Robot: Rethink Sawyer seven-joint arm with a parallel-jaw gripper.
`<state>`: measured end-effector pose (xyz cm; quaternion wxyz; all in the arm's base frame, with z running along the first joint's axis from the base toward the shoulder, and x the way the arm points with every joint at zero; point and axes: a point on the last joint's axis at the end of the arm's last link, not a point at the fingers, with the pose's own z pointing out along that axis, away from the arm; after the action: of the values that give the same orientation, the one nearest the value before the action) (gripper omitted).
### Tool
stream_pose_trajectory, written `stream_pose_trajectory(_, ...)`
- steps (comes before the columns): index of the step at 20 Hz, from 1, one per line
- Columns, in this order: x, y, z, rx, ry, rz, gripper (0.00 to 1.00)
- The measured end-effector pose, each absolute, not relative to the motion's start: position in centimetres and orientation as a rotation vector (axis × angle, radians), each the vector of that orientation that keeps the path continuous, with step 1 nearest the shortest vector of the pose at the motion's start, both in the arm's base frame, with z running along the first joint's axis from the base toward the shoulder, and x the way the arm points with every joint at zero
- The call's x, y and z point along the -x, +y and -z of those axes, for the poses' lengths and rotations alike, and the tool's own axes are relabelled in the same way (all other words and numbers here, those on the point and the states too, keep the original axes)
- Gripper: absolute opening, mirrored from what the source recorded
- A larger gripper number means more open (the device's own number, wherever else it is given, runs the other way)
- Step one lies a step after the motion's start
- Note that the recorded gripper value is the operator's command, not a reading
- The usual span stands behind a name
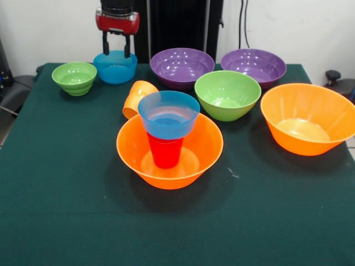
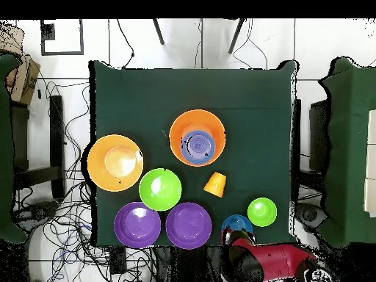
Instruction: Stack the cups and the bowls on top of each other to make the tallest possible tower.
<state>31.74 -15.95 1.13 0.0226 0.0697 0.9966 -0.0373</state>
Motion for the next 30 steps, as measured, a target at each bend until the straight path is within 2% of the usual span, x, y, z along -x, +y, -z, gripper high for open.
stream_pose_trajectory(26, -30.8, -15.8, 3.2, -0.236, 3.033, 0.13, 1.0)
stream_pose_trajectory(27, -30.8, -15.7, 3.3, -0.236, 3.03, 0.134, 0.0)
stream_pose_trajectory(30, -30.6, -15.7, 3.4, -0.235, 3.025, 0.142, 0.0)
